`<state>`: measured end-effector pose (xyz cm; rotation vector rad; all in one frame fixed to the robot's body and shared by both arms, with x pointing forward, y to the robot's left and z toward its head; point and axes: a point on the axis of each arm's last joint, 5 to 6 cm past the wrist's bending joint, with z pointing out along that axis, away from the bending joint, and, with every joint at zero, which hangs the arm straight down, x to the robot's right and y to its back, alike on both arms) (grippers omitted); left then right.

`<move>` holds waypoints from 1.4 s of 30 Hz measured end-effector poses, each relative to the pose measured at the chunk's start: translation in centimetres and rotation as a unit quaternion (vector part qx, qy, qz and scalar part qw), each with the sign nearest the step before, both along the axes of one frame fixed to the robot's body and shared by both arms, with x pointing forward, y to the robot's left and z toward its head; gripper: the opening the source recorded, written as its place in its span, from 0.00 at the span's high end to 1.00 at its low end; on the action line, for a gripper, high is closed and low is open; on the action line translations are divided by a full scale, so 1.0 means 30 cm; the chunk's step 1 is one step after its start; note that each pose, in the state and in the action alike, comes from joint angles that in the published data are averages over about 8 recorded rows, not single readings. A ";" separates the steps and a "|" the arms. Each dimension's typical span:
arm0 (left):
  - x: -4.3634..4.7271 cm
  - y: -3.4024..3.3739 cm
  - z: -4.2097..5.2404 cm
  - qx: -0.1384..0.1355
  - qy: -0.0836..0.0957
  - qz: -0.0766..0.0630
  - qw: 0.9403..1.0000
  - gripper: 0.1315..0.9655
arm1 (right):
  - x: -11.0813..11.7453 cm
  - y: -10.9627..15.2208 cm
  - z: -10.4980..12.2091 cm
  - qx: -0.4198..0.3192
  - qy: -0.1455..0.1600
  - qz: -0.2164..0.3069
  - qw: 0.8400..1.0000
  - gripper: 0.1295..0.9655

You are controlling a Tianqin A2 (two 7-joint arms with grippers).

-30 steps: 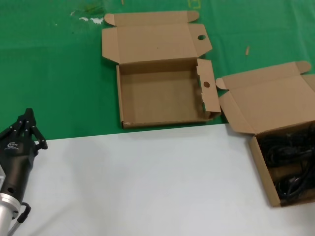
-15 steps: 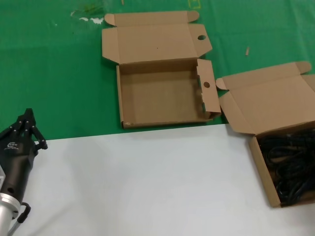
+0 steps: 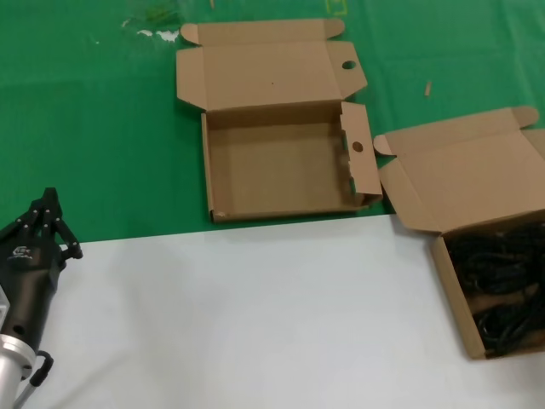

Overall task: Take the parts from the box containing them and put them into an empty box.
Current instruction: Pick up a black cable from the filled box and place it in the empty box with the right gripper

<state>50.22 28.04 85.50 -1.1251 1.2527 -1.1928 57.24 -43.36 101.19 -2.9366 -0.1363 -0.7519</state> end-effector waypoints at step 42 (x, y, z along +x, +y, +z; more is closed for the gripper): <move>0.000 0.000 0.000 0.000 0.000 0.000 1.000 0.99 | 0.366 0.785 0.147 0.146 -0.206 0.125 0.959 0.92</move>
